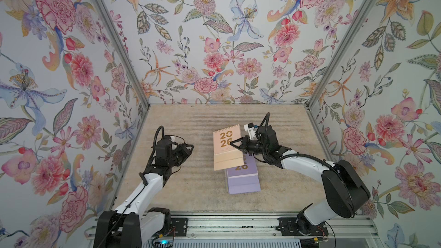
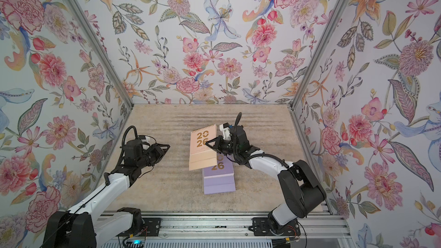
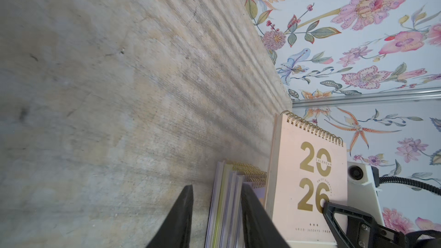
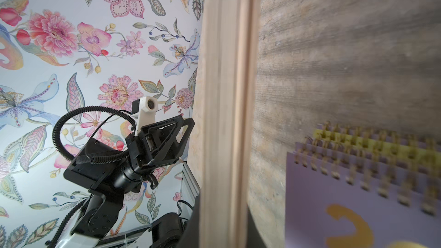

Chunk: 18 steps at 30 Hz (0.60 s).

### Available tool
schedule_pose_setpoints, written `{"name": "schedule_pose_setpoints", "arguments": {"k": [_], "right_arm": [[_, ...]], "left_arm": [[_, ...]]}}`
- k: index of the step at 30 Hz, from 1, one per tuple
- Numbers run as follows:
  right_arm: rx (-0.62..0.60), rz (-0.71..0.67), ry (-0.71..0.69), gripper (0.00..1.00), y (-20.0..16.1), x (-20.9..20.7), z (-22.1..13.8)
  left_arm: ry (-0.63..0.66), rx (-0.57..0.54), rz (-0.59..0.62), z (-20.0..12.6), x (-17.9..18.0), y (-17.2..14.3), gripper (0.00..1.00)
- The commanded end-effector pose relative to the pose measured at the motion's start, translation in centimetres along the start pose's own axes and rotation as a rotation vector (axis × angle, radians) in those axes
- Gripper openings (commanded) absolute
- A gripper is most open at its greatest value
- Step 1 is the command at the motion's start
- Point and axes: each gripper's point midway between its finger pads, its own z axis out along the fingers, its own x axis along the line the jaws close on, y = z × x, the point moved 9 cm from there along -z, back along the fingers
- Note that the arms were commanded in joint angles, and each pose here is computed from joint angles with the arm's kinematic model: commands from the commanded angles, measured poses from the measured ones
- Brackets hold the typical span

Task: Stack the calendars
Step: Place the calendar at the calendar.

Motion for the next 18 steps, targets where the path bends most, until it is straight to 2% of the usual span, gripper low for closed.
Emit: {"name": "schedule_pose_setpoints", "arguments": {"k": [1,9,18], "right_arm": [[-0.002,-0.071,0.081,0.00,-0.1,1.2,-3.0],[0.025,-0.053,0.097,0.00,-2.6,-1.4,-8.2],[0.088,-0.037,0.114,0.00,-5.1,-3.4,-8.3]], "left_arm": [[-0.077,-0.020,-0.021,1.1,-2.1,-0.3,0.40],[-0.101,0.044,-0.004,3.0,-3.6,-3.2,0.42],[-0.113,0.107,0.008,4.6,-4.2,-5.8,0.43]]}}
